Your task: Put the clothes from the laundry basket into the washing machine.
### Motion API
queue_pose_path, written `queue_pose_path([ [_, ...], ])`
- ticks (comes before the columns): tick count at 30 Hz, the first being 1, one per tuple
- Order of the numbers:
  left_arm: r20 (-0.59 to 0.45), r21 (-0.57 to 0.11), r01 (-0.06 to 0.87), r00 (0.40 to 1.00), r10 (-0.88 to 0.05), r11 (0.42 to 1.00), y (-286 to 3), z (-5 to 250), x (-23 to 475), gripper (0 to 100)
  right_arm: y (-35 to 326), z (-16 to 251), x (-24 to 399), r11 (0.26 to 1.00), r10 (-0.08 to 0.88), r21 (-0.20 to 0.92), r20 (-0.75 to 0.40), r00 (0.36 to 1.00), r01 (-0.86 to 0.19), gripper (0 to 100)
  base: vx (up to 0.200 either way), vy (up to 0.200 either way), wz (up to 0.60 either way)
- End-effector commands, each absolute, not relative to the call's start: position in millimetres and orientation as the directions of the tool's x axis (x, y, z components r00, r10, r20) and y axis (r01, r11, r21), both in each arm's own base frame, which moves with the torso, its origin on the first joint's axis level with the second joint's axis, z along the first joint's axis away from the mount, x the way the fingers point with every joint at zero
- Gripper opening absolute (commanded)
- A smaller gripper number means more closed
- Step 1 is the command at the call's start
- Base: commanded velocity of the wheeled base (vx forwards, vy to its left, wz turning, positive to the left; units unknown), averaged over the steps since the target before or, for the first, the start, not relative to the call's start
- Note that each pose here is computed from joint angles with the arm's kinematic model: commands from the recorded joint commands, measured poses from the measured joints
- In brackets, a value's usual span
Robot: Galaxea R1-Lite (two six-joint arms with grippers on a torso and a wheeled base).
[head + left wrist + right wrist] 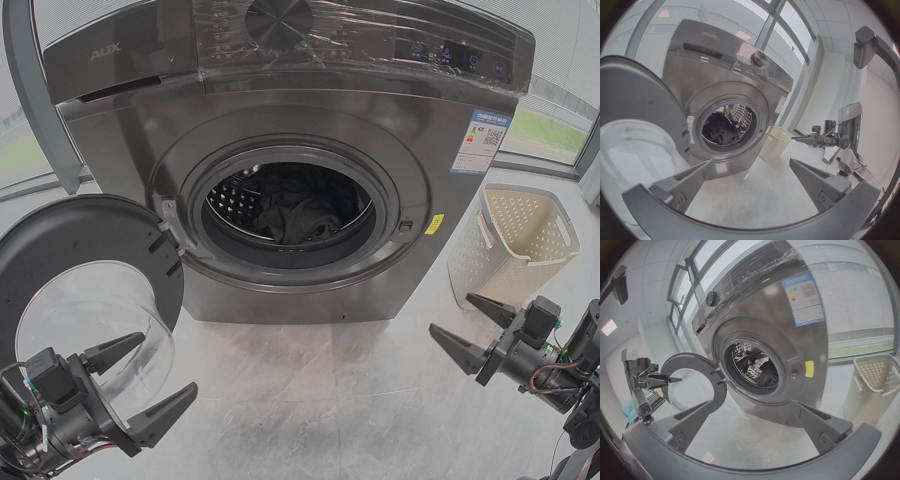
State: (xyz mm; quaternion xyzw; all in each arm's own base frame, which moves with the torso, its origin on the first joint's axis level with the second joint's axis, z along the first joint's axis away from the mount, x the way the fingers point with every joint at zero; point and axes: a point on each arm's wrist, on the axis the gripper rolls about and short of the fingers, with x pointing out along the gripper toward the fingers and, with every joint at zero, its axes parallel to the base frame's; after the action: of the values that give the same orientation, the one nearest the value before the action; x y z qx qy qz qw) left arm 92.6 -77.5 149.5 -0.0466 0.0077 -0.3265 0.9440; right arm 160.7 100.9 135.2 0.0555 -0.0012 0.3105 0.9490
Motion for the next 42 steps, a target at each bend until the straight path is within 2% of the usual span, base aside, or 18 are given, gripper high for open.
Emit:
queue_pose_path([
  [1,0.121,-0.077,0.524,0.849,-0.514,0.848,-40.3,156.6,62.8,100,65.7,146.1,141.5,0.876,0.463,0.101,0.099,0.881,-0.471,100,0.0,0.0,0.0],
  [7,0.113,-0.066,0.426,0.902,-0.418,0.902,-20.8,148.2,42.8,100,47.2,155.2,116.0,0.92,0.369,0.095,0.106,0.923,-0.379,100,-0.067,0.0,0.0],
  [12,0.122,-0.068,0.352,0.931,-0.343,0.933,-10.8,140.9,28.6,100,30.1,151.5,90.8,0.958,0.26,0.108,0.052,0.964,-0.265,100,-0.2,0.0,0.0],
  [18,0.118,-0.068,0.281,0.955,-0.272,0.957,-4.1,130.7,15.3,100,9.6,147.5,55.7,0.986,0.129,0.093,0.083,0.988,-0.137,100,-0.1,0.0,0.0],
  [21,0.116,-0.069,0.256,0.962,-0.247,0.964,-2.7,127.7,11.8,100,6.6,142.7,46.3,0.989,0.107,0.09,0.072,0.992,-0.113,100,-0.2,0.0,0.0],
  [22,0.107,-0.069,0.215,0.972,-0.207,0.974,-1.1,123.0,7.4,100,3.4,135.1,33.7,0.992,0.079,0.091,0.057,0.995,-0.084,100,-0.2,0.0,0.0],
  [27,0.087,-0.07,0.136,0.988,-0.129,0.988,1.5,108.7,-5.0,100,-0.2,118.2,9.2,0.994,0.061,0.09,0.054,0.997,-0.066,100,-0.04,0.0,0.0],
  [31,0.031,-0.063,0.103,0.994,-0.101,0.993,2.0,88.7,-16.1,100,-1.6,96.8,-11.8,0.991,0.099,0.086,0.054,0.994,-0.104,100,0.0,0.0,0.0],
  [34,-0.023,-0.06,0.063,0.998,-0.064,0.996,2.3,84.3,-15.2,100,-1.9,83.2,-15.5,0.992,0.089,0.091,-0.031,0.996,-0.086,100,0.0,0.0,0.0],
  [35,-0.025,-0.058,0.005,1.0,-0.006,0.998,2.3,83.8,-15.6,100,-2.5,83.5,-14.3,0.994,0.057,0.101,-0.043,0.997,-0.052,100,0.0,0.0,0.0],
  [38,0.018,-0.026,-0.081,0.997,0.081,0.996,0.6,81.0,-20.6,100,-3.7,83.0,-14.0,0.997,-0.022,0.075,-0.053,0.998,0.026,100,0.0,0.0,0.0],
  [40,0.003,-0.04,-0.076,0.997,0.077,0.996,0.9,80.4,-20.0,100,-1.8,81.2,-16.1,0.999,-0.02,0.031,-0.044,0.999,0.021,100,0.0,0.2,0.0],
  [42,-0.003,-0.058,-0.077,0.997,0.077,0.995,1.0,79.7,-20.0,100,0.9,75.5,-21.7,0.999,0.029,-0.017,-0.028,0.999,-0.03,100,0.0,0.2,0.0],
])
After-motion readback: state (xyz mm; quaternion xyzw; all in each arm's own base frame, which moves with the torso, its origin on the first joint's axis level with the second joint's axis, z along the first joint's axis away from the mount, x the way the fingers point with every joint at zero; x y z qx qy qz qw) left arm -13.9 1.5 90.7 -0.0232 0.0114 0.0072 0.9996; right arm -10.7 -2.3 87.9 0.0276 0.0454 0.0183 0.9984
